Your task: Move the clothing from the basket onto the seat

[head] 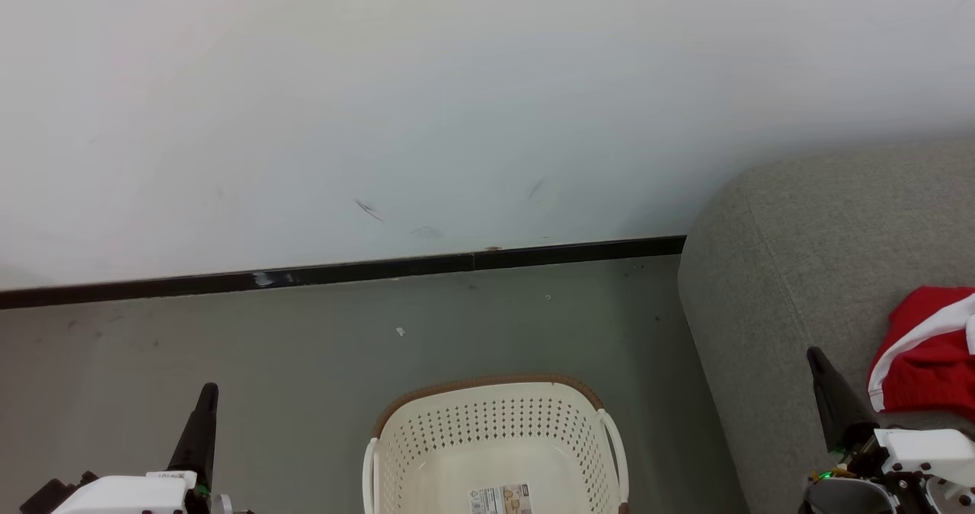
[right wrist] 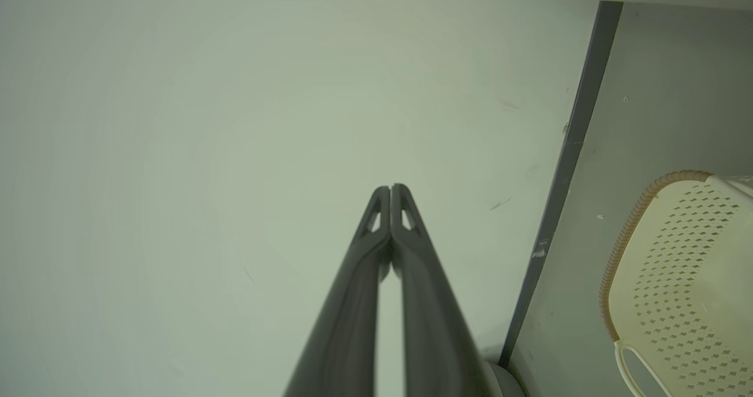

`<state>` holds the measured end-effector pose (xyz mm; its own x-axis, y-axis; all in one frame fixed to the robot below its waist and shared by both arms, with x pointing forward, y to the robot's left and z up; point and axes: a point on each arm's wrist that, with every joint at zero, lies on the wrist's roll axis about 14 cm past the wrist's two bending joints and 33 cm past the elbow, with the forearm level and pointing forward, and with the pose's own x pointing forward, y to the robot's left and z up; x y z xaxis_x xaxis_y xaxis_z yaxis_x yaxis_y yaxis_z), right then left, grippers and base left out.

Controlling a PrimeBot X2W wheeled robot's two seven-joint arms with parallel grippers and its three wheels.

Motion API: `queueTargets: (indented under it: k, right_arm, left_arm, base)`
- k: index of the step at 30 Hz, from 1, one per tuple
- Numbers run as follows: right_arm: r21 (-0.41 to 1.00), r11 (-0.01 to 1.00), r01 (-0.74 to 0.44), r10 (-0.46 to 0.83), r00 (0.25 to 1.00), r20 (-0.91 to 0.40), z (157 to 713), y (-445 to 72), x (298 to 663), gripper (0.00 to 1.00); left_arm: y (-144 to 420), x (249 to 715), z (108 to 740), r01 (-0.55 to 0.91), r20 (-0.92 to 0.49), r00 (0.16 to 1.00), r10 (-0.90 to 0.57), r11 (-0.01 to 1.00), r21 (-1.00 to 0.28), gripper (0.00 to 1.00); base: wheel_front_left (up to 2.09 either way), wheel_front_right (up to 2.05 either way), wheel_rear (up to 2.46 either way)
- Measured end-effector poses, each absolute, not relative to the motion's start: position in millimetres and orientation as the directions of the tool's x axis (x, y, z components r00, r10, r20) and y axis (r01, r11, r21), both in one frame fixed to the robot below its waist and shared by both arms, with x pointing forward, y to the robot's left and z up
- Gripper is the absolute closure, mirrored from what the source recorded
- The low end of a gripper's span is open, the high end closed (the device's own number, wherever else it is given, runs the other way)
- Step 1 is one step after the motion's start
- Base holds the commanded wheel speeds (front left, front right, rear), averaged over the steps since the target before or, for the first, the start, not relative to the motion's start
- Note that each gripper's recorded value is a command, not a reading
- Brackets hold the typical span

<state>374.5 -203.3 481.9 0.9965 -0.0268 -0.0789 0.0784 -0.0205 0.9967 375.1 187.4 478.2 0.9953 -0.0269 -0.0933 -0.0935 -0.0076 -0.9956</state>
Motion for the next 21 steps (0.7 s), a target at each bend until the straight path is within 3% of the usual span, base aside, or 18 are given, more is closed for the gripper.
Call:
queueTargets:
  k: [21]
  right_arm:
    - [0.997, -0.022, 0.078, -0.031, 0.996, -0.079, 481.9, -204.5, 374.5, 1.0]
  left_arm:
    - [187.4, 375.1, 478.1, -0.094, -0.093, 0.995, -0.027, -0.008, -0.996, 1.0]
  base:
    - [0.0, 0.0, 0.0]
